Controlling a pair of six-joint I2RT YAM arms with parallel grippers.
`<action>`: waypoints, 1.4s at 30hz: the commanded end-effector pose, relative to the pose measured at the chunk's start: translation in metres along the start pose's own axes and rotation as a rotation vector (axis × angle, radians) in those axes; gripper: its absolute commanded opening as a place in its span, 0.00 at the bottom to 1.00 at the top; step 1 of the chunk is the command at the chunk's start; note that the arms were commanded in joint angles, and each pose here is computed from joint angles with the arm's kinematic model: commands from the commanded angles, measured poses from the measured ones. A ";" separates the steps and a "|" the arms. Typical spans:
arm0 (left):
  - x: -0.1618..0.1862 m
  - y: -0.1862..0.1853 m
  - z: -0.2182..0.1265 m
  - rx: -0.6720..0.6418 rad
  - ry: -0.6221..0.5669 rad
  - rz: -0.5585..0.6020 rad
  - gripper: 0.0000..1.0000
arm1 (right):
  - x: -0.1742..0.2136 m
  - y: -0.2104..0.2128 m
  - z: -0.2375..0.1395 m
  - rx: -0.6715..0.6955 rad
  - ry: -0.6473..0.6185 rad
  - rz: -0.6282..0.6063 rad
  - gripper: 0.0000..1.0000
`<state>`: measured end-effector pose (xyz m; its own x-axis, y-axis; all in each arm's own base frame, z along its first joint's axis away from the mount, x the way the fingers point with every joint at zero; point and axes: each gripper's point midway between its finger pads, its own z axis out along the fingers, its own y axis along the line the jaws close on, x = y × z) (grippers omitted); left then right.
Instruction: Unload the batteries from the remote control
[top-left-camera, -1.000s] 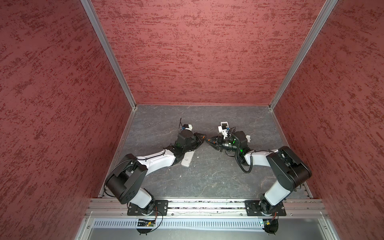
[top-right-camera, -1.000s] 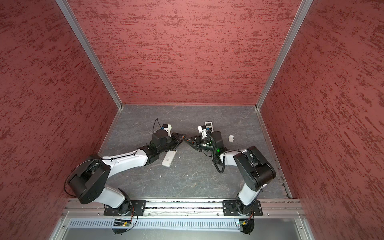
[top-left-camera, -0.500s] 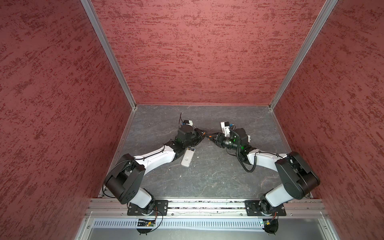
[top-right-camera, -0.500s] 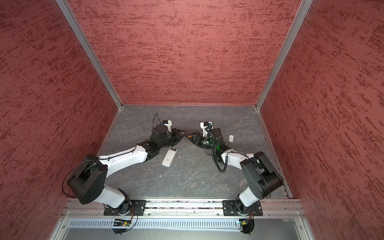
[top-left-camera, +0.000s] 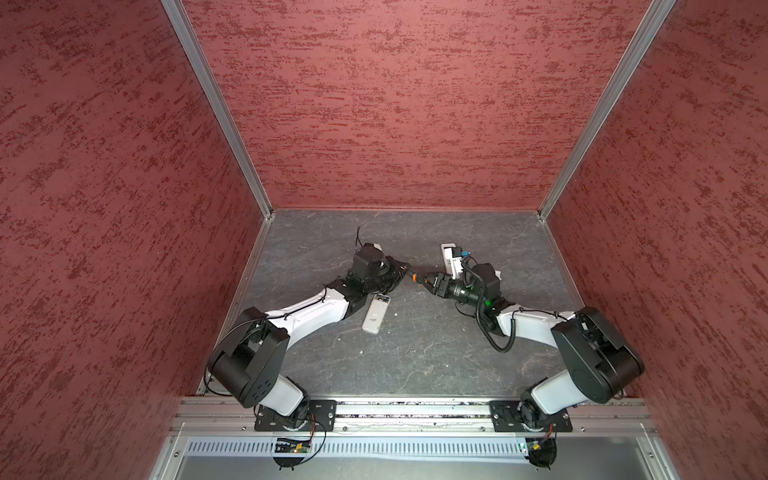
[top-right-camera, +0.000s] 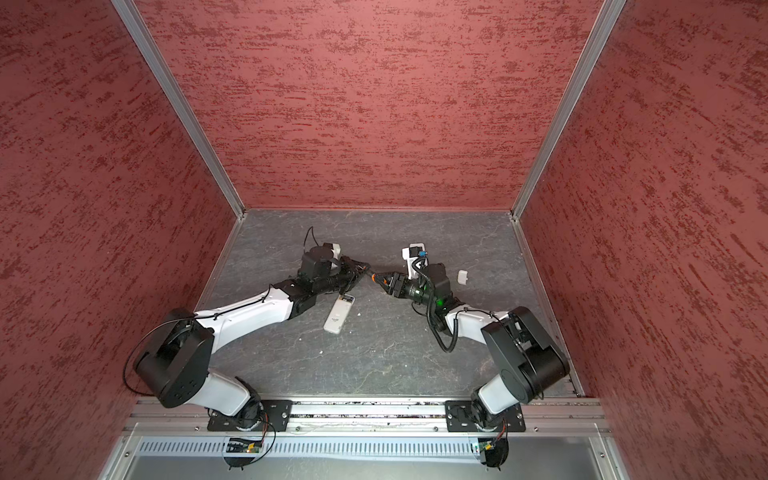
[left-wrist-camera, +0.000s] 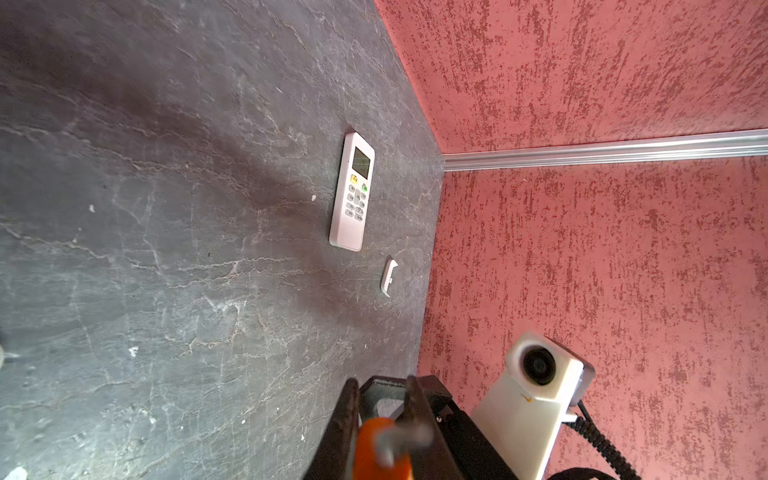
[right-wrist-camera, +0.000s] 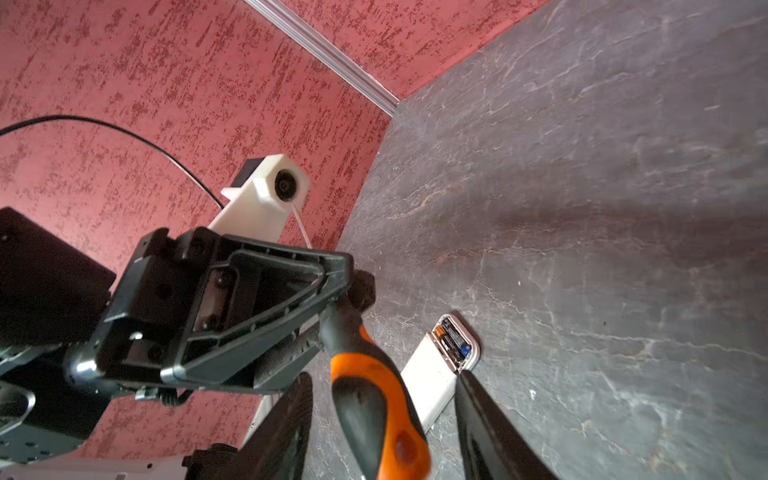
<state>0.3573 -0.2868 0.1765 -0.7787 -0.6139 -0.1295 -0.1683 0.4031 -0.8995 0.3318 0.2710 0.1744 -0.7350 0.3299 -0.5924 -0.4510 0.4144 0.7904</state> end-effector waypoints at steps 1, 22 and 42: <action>-0.003 -0.013 -0.009 0.029 0.023 -0.054 0.00 | -0.015 0.024 -0.006 -0.043 -0.058 -0.165 0.56; 0.000 -0.022 -0.006 0.059 0.050 -0.110 0.00 | -0.016 0.027 0.008 -0.100 -0.040 -0.164 0.54; 0.015 -0.025 0.012 0.066 0.094 -0.101 0.00 | -0.018 0.031 0.024 -0.161 -0.028 -0.105 0.40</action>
<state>0.3541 -0.3018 0.1765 -0.7962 -0.6050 0.0097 -0.2562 0.3226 -0.9112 0.3418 0.2898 0.1833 -0.6951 0.3052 -0.6510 -0.5514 0.3547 0.7551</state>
